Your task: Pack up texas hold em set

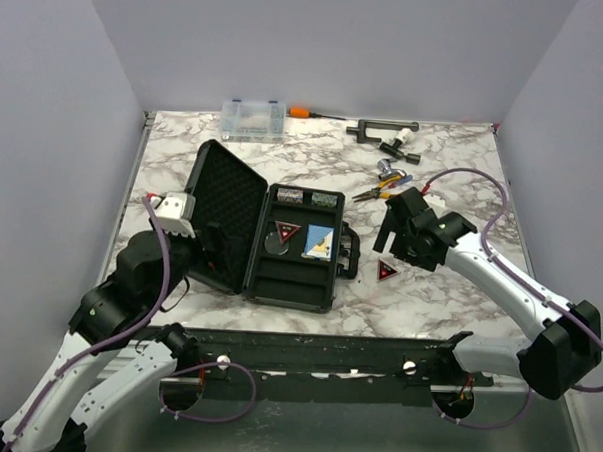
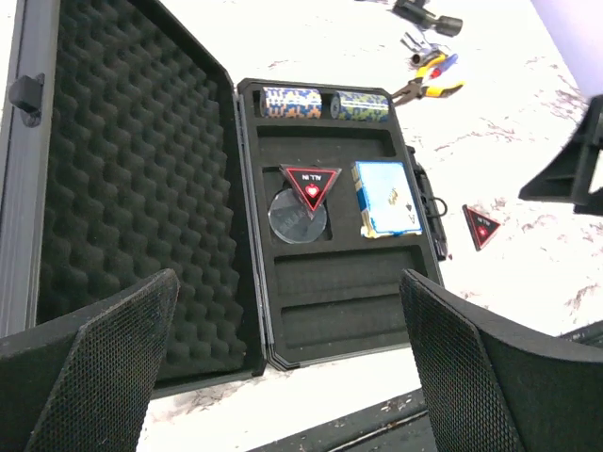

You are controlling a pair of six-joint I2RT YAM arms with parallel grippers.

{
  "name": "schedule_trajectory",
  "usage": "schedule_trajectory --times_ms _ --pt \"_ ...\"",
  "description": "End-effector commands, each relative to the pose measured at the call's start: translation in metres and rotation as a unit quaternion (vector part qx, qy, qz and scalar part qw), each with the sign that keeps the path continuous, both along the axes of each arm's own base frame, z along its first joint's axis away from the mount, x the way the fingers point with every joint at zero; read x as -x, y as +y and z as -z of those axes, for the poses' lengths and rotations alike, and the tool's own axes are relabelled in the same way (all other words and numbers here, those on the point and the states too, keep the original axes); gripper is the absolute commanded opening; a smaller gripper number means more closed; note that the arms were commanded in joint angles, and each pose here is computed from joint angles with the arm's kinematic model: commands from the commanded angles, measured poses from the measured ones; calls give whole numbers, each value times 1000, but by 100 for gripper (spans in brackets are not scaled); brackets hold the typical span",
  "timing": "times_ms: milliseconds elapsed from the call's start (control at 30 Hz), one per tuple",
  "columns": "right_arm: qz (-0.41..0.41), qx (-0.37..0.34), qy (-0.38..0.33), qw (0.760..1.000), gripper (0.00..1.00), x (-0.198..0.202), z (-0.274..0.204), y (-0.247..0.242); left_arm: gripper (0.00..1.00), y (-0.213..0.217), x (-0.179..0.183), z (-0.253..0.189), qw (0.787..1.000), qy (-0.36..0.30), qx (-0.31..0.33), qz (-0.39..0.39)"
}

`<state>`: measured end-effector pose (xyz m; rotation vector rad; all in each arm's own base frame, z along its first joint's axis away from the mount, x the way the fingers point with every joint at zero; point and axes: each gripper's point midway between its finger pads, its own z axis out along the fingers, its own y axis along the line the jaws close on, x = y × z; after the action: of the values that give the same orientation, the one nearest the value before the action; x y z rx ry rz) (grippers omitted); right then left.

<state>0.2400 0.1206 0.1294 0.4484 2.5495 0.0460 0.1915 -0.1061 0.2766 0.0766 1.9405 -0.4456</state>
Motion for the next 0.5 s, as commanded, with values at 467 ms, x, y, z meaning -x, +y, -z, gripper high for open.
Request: schedule_trajectory --times_ms 467 --pt "-68 28 82 994 100 -4 75 16 98 15 38 22 993 -98 45 43"
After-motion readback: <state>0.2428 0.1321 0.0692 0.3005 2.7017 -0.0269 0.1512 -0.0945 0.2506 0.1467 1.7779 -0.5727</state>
